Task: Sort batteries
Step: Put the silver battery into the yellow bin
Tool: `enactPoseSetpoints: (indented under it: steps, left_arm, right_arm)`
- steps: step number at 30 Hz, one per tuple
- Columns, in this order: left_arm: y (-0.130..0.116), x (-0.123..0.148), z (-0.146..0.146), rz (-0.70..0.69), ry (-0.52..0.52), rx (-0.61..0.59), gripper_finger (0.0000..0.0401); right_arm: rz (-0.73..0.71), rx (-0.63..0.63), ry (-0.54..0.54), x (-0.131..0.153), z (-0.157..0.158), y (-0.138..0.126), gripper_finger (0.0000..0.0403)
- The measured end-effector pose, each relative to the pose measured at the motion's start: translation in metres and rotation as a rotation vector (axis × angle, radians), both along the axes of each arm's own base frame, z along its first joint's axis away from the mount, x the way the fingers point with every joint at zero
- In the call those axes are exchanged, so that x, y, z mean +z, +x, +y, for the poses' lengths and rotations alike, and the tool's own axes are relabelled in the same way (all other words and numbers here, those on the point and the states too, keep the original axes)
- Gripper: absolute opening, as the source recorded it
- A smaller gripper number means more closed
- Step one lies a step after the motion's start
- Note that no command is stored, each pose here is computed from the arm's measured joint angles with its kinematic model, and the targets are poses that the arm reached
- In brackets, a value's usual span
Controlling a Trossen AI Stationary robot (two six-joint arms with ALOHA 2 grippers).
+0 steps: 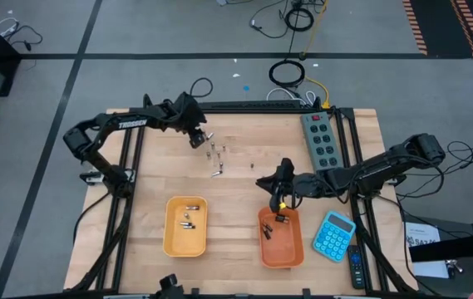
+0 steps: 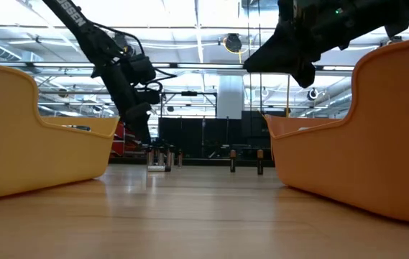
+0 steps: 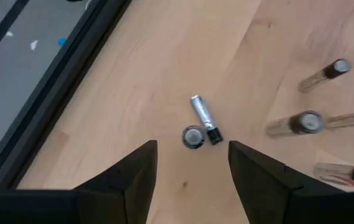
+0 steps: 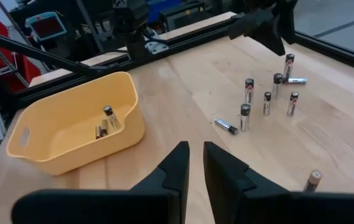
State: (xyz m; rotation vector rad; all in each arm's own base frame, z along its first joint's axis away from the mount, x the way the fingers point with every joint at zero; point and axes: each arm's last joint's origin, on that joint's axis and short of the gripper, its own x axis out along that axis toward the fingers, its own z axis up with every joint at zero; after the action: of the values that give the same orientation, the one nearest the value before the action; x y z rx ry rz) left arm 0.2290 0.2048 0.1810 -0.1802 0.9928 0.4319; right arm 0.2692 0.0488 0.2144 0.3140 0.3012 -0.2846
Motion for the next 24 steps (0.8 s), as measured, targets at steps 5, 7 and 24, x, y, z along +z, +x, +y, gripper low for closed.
enactPoseSetpoints:
  steps: [5,7,24]
  left_arm:
    - [0.003,0.0,0.001,-0.031,0.003,-0.015,0.0215]
    - [0.003,0.0,0.001,-0.036,0.001,-0.018,0.0215]
    - [0.011,-0.02,0.008,-0.016,-0.013,-0.012,0.0215]
  right_arm:
    - [0.011,-0.005,-0.014,-0.002,0.001,0.001,0.0039]
    - [0.015,-0.006,-0.015,-0.003,0.001,0.001,0.0039]
    - [0.035,-0.011,-0.011,-0.011,0.001,0.005,0.0039]
